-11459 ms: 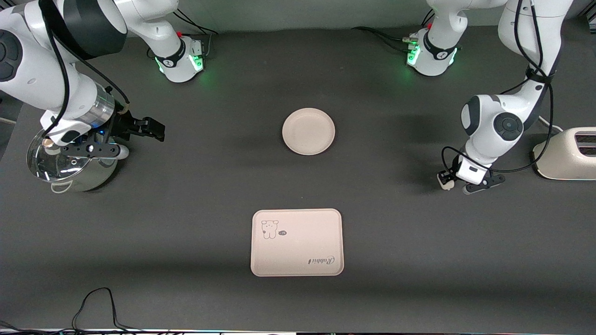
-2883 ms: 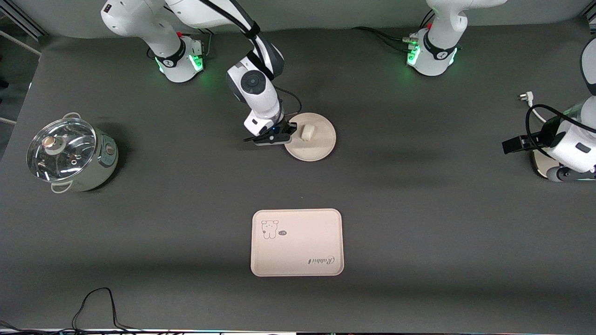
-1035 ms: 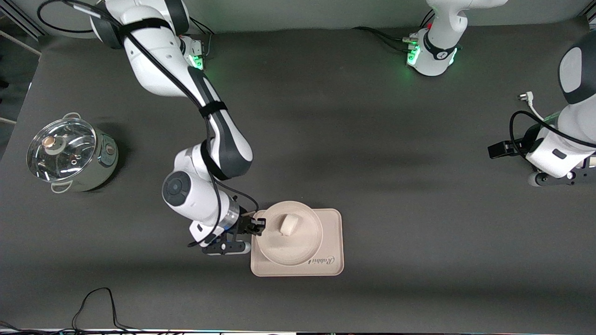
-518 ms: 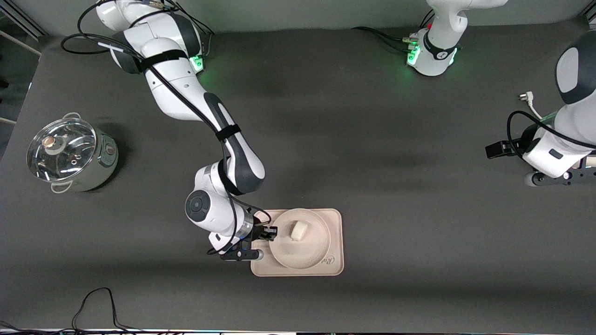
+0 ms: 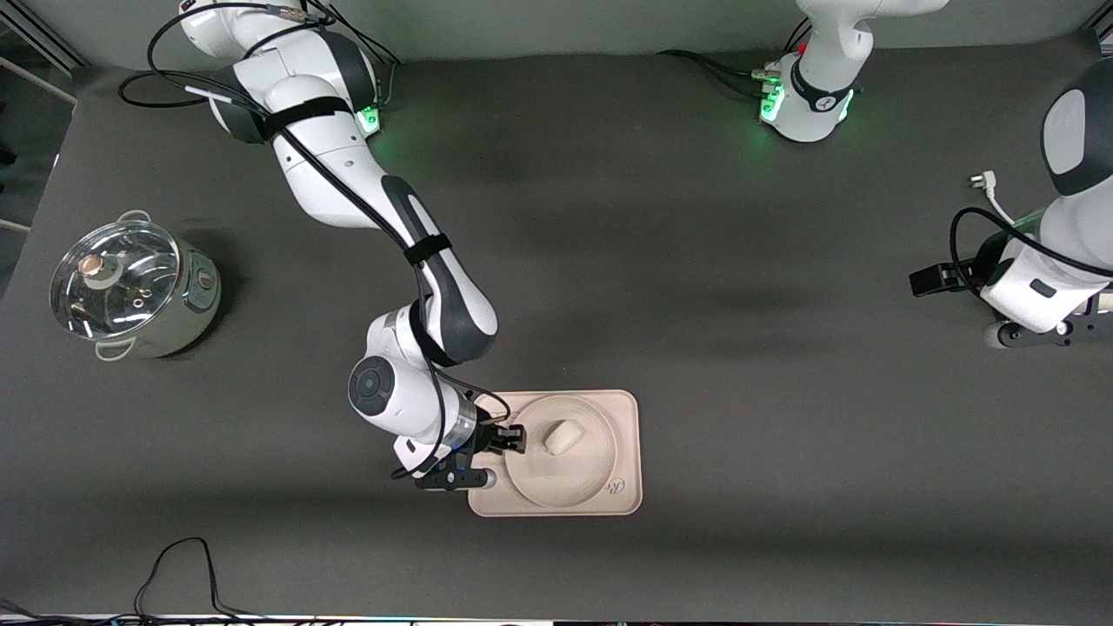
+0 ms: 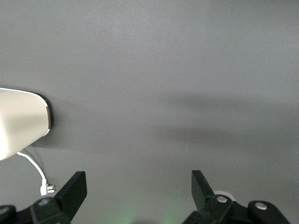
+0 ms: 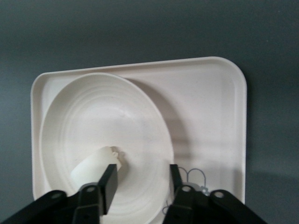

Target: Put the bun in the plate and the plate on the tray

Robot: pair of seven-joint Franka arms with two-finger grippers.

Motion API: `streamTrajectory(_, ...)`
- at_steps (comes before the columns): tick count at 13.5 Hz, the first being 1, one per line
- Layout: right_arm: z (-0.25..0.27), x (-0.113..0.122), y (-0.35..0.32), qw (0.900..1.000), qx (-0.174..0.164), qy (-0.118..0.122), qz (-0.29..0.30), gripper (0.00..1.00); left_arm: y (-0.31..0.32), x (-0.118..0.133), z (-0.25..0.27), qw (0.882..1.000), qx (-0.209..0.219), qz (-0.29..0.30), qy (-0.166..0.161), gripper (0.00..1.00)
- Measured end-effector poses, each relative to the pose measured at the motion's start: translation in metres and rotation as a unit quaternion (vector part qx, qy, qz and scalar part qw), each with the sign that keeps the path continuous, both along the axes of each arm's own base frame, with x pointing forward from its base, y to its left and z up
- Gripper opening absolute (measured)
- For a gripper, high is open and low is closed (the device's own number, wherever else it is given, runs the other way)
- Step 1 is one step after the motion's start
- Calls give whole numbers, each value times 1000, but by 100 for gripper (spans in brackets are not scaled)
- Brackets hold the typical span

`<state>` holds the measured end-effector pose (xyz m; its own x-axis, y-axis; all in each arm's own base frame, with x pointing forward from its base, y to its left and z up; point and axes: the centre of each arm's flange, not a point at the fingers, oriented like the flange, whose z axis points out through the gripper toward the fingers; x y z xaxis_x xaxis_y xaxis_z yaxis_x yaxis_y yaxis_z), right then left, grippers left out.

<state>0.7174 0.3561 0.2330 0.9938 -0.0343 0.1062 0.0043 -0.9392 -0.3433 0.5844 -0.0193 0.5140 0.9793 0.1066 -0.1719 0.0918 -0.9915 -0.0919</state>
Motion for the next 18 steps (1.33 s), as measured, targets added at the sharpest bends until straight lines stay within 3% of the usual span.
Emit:
streamTrajectory(4, 89, -5, -20, 998, -20, 44, 31, 99, 0, 0, -1, 1000, 0, 0, 1, 100)
streamTrajectory(7, 174, -18, -86, 996, -62, 62, 22, 100, 1, 0, -2, 1000, 0, 1, 2, 100)
streamTrajectory(9, 214, -41, -130, 992, -100, 71, 25, 100, 1, -1, -4, 1000, -1, 1, 5, 100)
streamTrajectory(12, 259, -76, -191, 991, -101, 86, 3, 100, 1, -10, 20, 1000, -18, 8, -14, 100)
streamTrajectory(18, 330, -158, -268, 989, -127, 79, 3, 100, 30, -93, 87, 997, -33, 33, -62, 100)
